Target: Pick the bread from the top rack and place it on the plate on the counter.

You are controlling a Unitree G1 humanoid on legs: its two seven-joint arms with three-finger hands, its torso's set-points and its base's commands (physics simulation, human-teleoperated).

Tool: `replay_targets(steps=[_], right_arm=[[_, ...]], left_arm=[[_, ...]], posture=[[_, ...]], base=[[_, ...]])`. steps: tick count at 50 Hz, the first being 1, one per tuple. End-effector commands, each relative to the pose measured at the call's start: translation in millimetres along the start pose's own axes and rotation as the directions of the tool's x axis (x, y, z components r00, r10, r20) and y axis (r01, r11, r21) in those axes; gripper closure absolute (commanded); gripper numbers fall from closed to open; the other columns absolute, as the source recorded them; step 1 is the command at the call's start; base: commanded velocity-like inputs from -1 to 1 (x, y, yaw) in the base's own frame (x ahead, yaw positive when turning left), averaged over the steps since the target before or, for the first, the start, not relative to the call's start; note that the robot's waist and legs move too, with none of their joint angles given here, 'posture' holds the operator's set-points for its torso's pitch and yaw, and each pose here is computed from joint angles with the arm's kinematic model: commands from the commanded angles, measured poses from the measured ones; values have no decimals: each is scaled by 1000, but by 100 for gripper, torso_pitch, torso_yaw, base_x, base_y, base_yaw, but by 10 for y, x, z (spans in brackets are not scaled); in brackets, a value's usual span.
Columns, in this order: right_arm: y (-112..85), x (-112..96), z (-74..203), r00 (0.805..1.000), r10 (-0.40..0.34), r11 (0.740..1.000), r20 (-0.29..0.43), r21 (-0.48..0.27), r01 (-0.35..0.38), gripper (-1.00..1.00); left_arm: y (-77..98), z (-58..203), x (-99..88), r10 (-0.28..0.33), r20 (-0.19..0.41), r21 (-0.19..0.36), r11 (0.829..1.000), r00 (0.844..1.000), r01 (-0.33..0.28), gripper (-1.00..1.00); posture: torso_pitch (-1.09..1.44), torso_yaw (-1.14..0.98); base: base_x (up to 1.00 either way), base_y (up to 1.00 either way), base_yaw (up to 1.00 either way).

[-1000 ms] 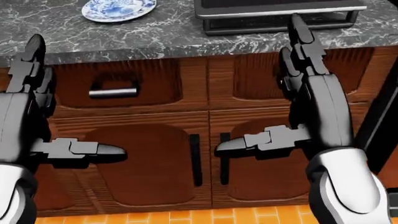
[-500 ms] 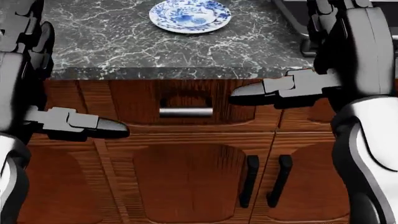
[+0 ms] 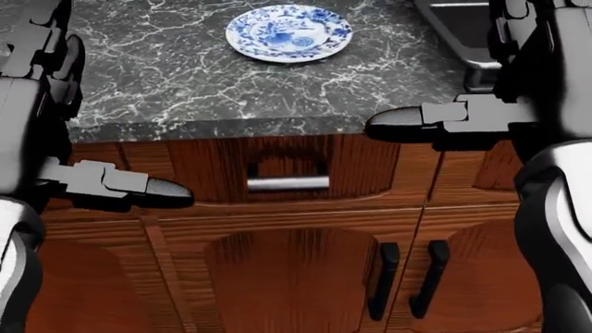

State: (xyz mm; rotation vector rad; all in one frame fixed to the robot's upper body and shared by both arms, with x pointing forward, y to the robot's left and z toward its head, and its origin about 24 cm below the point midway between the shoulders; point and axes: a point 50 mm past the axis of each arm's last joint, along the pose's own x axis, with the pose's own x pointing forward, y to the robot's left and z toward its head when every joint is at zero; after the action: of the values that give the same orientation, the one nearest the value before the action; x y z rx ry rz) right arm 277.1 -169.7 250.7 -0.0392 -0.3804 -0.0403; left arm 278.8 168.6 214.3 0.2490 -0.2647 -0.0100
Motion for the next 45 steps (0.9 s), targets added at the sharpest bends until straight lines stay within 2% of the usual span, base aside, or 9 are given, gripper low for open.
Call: replay_targets(steps=[1, 28, 45], right_arm=[[41, 5, 162, 995, 20, 1000, 93, 4, -21, -100], [51, 20, 177, 995, 23, 1000, 95, 2, -23, -100], [38, 35, 276, 994, 19, 1000, 110, -9, -18, -100]], left_arm=[[75, 179, -7, 40, 96, 20, 999, 995, -42, -100], [103, 175, -16, 61, 102, 3, 998, 993, -62, -100], [128, 216, -2, 64, 112, 15, 998, 992, -66, -100]], posture=[[0, 0], [0, 0], [0, 0]], base=[[38, -26, 0], [50, -13, 0], [7, 0, 0]])
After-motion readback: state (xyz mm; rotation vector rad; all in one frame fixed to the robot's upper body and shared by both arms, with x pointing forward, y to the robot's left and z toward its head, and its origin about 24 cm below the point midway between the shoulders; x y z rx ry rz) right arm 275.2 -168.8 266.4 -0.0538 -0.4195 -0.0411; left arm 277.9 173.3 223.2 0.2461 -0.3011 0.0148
